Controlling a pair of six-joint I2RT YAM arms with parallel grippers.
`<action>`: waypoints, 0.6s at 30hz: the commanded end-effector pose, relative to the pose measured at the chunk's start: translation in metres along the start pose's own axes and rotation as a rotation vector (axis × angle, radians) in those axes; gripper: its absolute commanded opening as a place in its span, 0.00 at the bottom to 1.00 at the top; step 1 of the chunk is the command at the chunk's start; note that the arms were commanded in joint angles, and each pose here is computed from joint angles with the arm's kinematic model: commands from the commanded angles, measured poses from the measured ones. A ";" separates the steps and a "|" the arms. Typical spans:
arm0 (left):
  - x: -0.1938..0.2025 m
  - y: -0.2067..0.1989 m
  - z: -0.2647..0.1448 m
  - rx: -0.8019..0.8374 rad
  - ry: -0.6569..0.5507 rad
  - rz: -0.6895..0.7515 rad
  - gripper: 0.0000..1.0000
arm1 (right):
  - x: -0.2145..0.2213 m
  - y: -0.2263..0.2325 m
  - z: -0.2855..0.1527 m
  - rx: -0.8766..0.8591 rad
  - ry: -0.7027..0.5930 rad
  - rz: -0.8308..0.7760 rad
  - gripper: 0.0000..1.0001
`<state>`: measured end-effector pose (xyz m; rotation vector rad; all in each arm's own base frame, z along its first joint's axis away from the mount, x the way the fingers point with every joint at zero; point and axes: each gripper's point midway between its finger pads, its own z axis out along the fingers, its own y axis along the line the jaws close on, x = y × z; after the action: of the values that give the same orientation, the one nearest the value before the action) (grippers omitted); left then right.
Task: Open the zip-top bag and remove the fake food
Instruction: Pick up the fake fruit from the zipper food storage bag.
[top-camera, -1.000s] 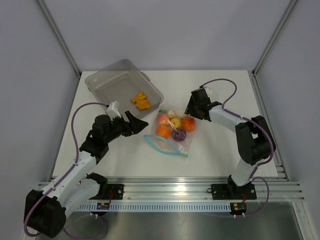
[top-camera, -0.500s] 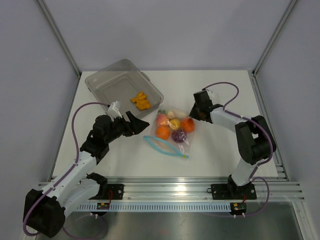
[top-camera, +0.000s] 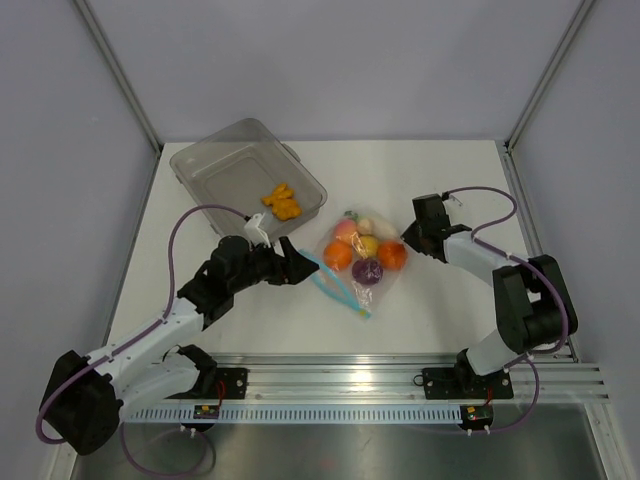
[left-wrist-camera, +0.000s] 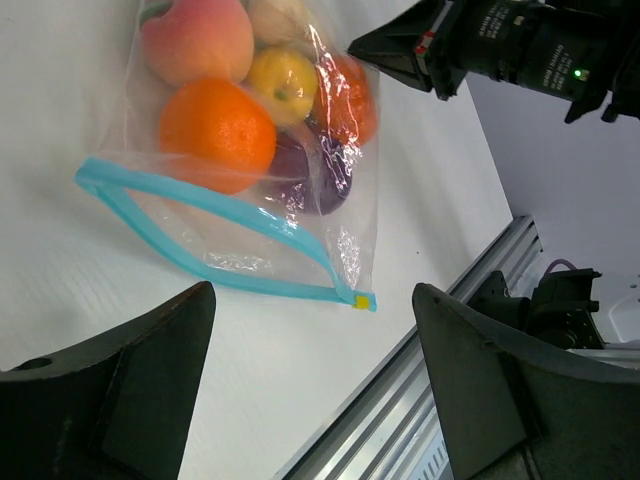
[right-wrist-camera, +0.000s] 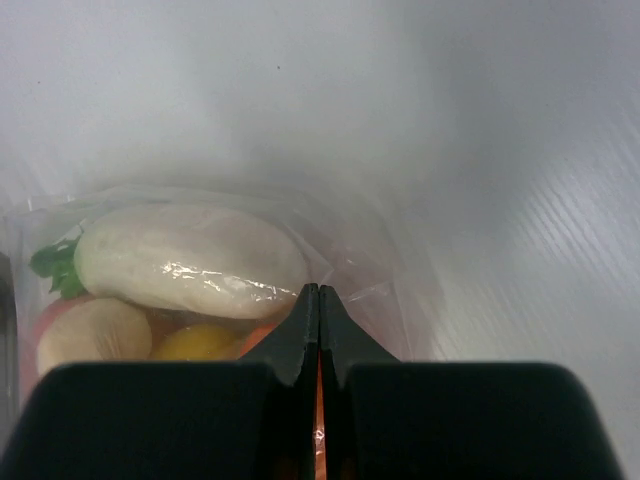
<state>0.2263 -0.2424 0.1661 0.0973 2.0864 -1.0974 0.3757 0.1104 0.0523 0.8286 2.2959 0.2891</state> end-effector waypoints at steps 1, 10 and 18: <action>-0.020 -0.009 0.000 -0.012 -0.075 0.054 0.82 | -0.024 -0.004 -0.018 -0.010 -0.127 0.103 0.00; 0.007 0.015 -0.008 -0.098 -0.054 0.089 0.77 | -0.027 -0.006 -0.028 -0.015 -0.139 0.063 0.19; 0.026 0.027 -0.004 -0.147 -0.008 0.156 0.82 | -0.038 -0.003 -0.038 -0.028 -0.174 0.039 0.38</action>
<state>0.2100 -0.2293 0.1333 0.1510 2.1334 -0.9032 0.3610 0.0937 0.0744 0.8617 2.1968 0.2694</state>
